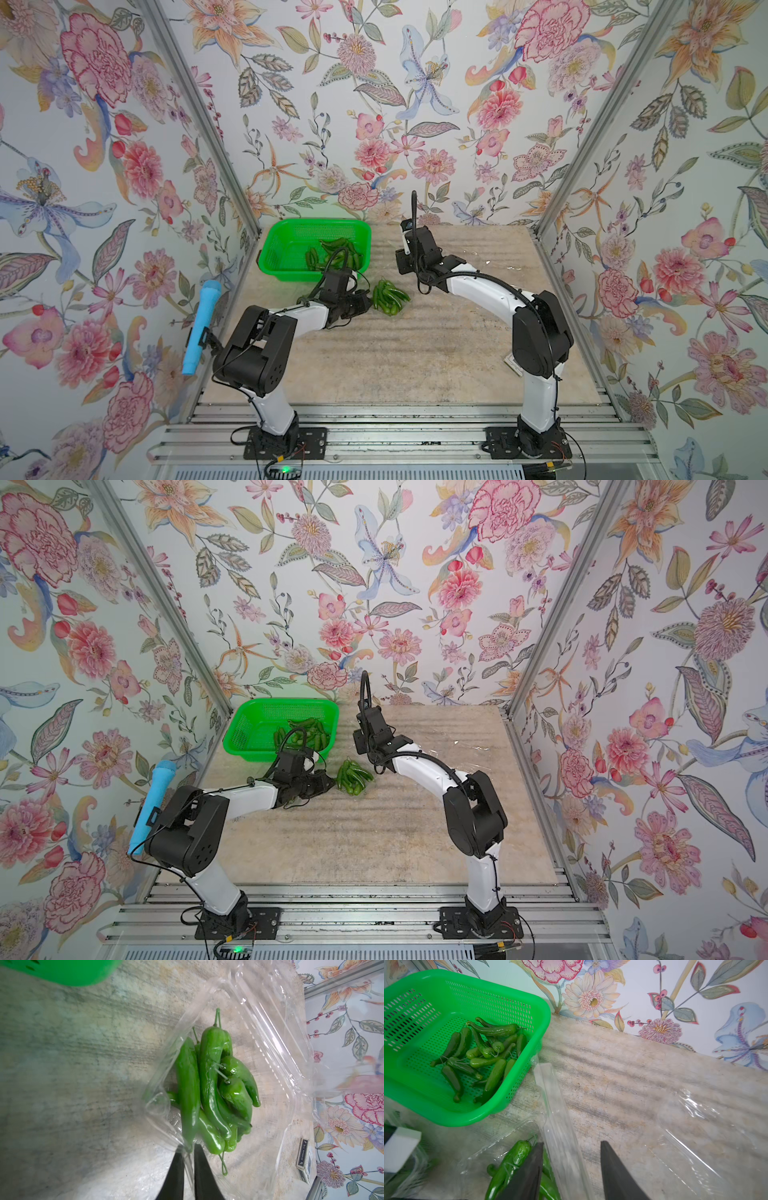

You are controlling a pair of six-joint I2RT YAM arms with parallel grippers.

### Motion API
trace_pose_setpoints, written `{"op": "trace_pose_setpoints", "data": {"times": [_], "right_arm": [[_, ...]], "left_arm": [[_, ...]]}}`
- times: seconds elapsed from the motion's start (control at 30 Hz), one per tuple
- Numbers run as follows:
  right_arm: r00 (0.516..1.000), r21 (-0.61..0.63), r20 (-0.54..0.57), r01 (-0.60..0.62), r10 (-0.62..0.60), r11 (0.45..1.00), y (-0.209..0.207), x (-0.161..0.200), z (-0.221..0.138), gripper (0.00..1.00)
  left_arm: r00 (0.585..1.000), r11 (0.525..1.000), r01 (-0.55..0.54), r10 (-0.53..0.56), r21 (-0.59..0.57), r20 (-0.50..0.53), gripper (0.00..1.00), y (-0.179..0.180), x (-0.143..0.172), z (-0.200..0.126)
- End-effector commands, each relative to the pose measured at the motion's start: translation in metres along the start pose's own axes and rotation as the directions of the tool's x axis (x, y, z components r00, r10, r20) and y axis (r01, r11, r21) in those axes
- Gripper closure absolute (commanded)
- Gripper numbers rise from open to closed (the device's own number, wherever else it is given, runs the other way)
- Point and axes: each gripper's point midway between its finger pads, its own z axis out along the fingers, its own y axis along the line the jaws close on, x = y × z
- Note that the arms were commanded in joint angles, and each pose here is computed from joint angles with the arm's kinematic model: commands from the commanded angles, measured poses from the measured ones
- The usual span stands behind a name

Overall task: Take small green peppers out of containers
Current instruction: Open the packing box at the center of the board.

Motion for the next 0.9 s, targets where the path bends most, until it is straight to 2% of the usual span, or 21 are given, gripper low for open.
{"op": "trace_pose_setpoints", "data": {"times": [0.0,0.1,0.23,0.3,0.5,0.63,0.73,0.87], "right_arm": [[0.998,-0.045,-0.05,0.026,-0.028,0.999,0.0,0.005,0.013,0.43],[0.998,0.022,-0.054,0.03,-0.029,0.999,-0.023,0.002,0.018,0.39],[0.999,0.062,-0.025,0.038,-0.037,0.997,-0.04,-0.007,0.015,0.31],[0.999,0.086,0.015,0.033,-0.035,0.996,-0.047,-0.015,0.008,0.2],[0.988,0.07,0.155,0.01,-0.021,0.997,-0.051,-0.034,-0.026,0.18],[0.991,-0.084,0.13,0.031,-0.02,0.996,-0.025,-0.023,-0.04,0.23],[0.999,-0.191,0.029,0.041,-0.036,0.981,0.001,0.003,-0.035,0.36],[0.996,-0.235,-0.072,0.042,-0.06,0.971,0.02,0.039,-0.024,0.46]], "left_arm": [[1.0,1.0,-0.017,0.017,-0.016,0.014,0.85,-0.002,-0.009,-0.007],[0.999,1.0,-0.016,0.016,-0.009,0.035,0.85,-0.006,-0.015,-0.01],[0.998,1.0,-0.024,0.025,-0.008,0.052,0.79,-0.013,-0.023,-0.016],[0.998,0.999,-0.029,0.03,-0.015,0.06,0.79,-0.014,-0.026,-0.019],[0.997,0.999,-0.03,0.031,-0.013,0.074,0.75,-0.018,-0.03,-0.026],[0.994,0.998,-0.044,0.047,-0.034,0.103,0.67,-0.022,-0.038,-0.036],[0.99,0.997,-0.064,0.068,-0.038,0.127,0.66,-0.026,-0.044,-0.045],[0.973,0.993,-0.102,0.111,-0.055,0.201,0.64,-0.032,-0.057,-0.063]]}}
